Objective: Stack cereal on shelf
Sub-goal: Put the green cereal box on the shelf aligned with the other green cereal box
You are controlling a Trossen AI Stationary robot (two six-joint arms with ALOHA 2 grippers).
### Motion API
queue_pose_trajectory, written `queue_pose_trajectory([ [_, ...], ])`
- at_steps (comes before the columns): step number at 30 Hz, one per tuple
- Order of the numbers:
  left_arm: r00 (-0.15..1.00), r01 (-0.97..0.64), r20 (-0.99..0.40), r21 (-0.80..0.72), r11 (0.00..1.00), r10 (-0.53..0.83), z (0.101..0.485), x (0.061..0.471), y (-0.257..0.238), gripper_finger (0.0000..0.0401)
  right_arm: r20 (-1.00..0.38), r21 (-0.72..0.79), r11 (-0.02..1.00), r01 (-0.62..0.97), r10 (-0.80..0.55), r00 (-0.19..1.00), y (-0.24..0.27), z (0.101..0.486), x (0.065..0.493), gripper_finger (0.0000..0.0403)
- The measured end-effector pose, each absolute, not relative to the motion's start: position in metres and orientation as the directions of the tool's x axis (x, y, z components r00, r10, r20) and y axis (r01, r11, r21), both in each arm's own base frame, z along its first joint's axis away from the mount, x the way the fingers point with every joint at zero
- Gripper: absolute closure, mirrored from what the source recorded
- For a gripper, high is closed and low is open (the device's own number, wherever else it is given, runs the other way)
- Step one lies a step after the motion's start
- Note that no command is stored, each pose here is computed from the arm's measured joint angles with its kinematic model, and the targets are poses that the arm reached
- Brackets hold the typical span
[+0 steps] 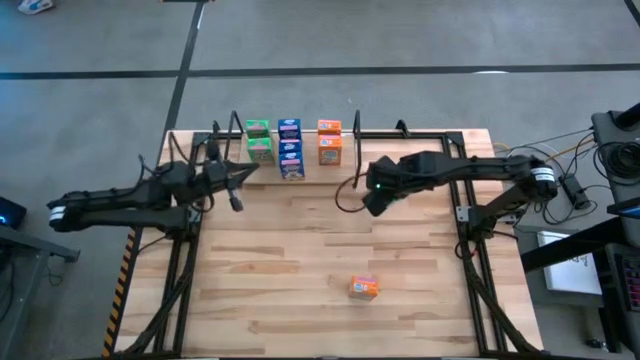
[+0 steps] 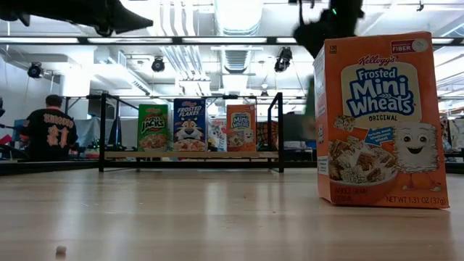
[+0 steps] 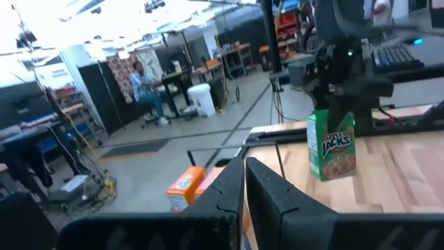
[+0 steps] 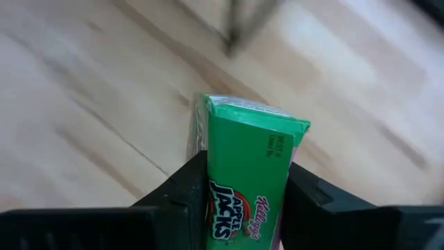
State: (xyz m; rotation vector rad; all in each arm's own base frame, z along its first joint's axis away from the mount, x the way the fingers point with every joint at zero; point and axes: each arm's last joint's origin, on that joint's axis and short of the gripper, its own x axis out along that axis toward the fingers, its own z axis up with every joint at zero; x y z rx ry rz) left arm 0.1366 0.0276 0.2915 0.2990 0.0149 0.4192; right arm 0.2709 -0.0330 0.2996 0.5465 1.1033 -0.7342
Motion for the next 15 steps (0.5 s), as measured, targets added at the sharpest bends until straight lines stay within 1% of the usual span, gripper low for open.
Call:
queue_pose_trajectory([
  [3, 0.913, -0.402, 0.059, 0.288, 0.869, 0.403, 0.293, 0.13, 0.027, 0.0401, -0.874, 0.112, 0.713, 0.693, -0.262, 0.41, -0.03, 0.322, 0.283, 0.0282],
  [7, 0.913, -0.402, 0.058, 0.288, 0.869, 0.403, 0.293, 0.124, 0.026, 0.0401, -0.729, 0.18, 0.816, 0.55, -0.264, 0.631, -0.025, 0.348, 0.303, 0.0283],
  [9, 0.913, -0.404, 0.064, 0.285, 0.869, 0.403, 0.294, 0.122, 0.025, 0.0401, -0.644, 0.179, 0.862, 0.474, -0.261, 0.719, -0.023, 0.357, 0.313, 0.0286],
  [11, 0.912, -0.407, 0.075, 0.279, 0.87, 0.403, 0.295, 0.12, 0.025, 0.0401, -0.565, 0.147, 0.906, 0.398, -0.253, 0.785, -0.022, 0.362, 0.323, 0.0287],
  [15, 0.911, -0.413, 0.094, 0.257, 0.874, 0.402, 0.297, 0.116, 0.025, 0.0401, -0.435, 0.071, 0.96, 0.272, -0.216, 0.874, -0.021, 0.365, 0.345, 0.0287],
])
